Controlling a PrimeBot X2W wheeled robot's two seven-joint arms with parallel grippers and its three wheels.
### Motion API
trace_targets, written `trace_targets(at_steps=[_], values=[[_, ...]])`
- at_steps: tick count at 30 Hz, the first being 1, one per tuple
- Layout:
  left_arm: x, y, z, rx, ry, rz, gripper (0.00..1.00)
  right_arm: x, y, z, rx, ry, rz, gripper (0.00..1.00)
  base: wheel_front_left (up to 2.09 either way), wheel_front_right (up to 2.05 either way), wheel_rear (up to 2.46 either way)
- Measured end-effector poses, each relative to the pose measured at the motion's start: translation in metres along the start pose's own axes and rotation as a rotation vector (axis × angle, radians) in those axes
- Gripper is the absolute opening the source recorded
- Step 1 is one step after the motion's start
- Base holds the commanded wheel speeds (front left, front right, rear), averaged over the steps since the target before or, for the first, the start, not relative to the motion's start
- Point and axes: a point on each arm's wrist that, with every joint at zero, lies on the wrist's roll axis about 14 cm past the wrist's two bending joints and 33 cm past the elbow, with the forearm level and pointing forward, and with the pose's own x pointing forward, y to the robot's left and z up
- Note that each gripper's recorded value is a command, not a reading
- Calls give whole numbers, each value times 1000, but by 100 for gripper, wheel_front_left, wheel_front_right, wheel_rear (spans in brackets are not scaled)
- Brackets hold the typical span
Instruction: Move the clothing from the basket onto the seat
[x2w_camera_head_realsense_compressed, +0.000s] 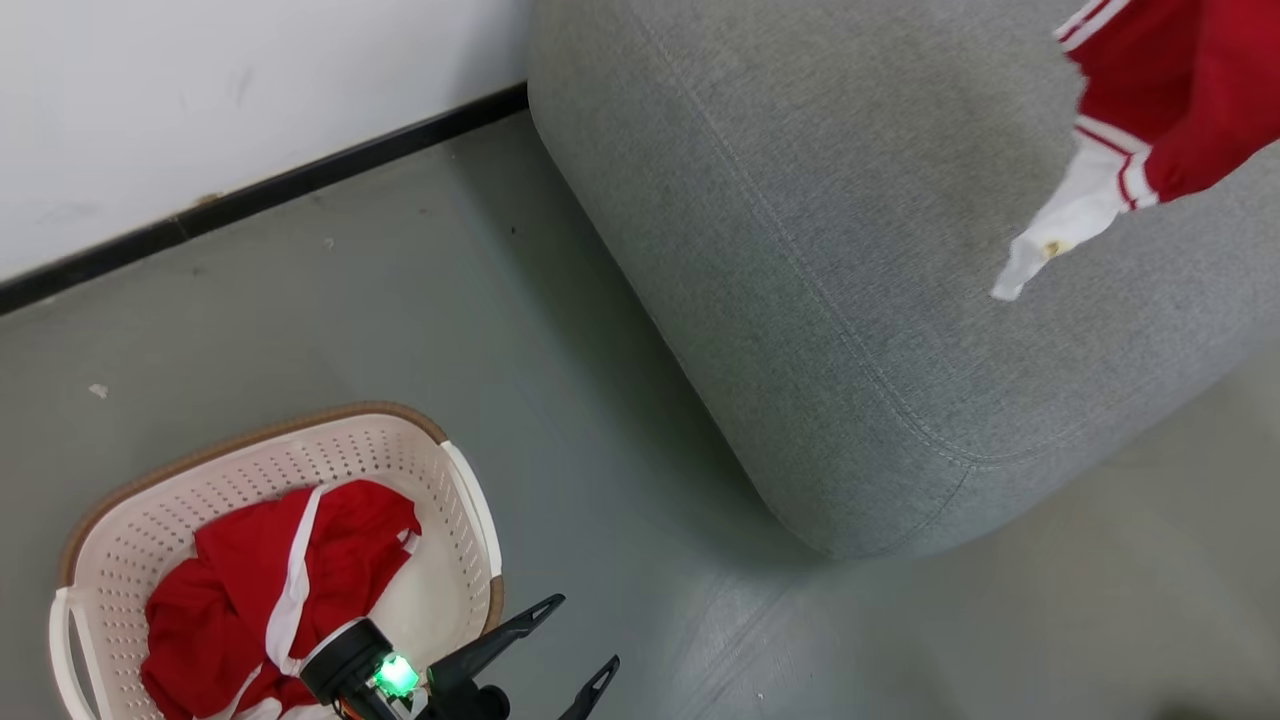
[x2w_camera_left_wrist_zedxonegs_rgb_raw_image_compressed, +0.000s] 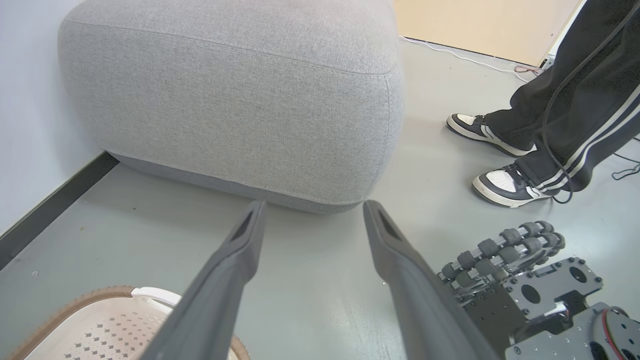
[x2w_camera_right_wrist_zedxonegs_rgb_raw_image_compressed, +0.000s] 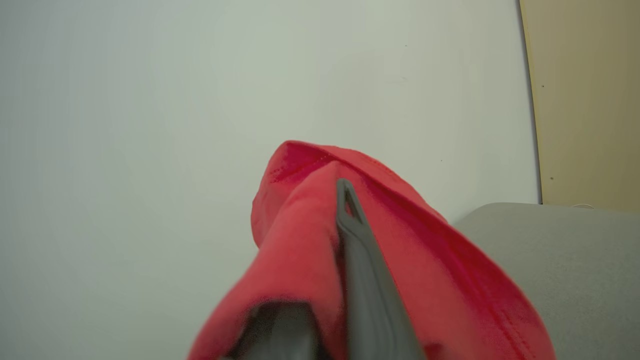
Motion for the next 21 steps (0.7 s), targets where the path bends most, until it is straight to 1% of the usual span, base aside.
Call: trace_targets(at_steps=[10, 16, 21], values=[[-6, 19, -14, -30, 8, 32, 100, 31, 13, -17, -60, -1, 7, 0, 0, 0, 0], [-11, 28, -25, -40, 24, 46, 100, 30, 3, -55, -110, 84, -29, 0, 0, 0, 0], [-15, 37, -34, -56, 35, 66, 100, 22, 0, -95, -155, 182, -37, 0, 0, 0, 0]])
